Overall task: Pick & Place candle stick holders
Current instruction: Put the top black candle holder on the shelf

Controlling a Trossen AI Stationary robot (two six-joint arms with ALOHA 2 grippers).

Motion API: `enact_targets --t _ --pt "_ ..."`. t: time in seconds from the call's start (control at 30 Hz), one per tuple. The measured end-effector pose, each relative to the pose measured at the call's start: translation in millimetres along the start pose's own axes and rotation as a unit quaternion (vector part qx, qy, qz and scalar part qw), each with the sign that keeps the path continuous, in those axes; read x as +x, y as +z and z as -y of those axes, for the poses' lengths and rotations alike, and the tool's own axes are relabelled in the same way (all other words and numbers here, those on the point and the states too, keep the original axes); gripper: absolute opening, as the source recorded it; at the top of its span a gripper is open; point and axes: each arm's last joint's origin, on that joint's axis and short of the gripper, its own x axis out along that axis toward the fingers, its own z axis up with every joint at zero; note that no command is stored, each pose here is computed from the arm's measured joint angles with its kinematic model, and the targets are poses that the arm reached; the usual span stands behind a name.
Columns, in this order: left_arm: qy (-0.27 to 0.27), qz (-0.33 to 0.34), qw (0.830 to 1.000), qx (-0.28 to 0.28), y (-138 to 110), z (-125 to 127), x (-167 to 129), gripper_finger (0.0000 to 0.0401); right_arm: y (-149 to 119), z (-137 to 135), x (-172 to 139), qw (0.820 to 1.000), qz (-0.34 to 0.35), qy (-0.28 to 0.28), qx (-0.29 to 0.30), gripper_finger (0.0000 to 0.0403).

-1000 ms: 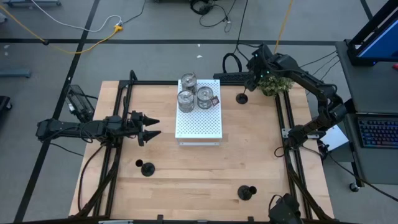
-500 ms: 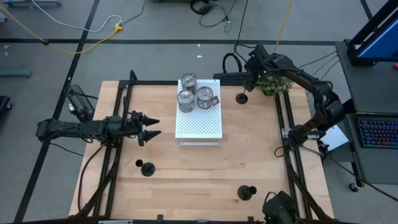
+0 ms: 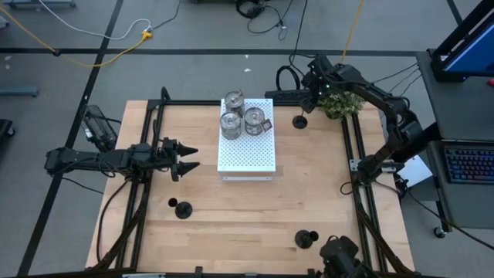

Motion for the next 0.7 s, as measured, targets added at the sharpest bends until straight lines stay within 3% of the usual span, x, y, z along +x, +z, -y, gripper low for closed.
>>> enact_targets --t 0.27,0.57,0.7 --pt "0.0 0.0 1.0 0.0 0.0 0.0 0.0 0.0365 -2.1 -0.6 5.9 1.0 -0.022 0.004 0.0 0.0185" --pt "0.0 0.0 1.0 0.0 0.0 0.0 0.0 0.0365 -2.1 -0.7 6.4 1.0 -0.022 0.002 0.001 0.0029" --pt "0.0 0.0 1.0 0.0 0.0 0.0 0.0 0.0365 -1.8 -0.6 6.6 1.0 -0.02 0.003 0.001 0.0022"
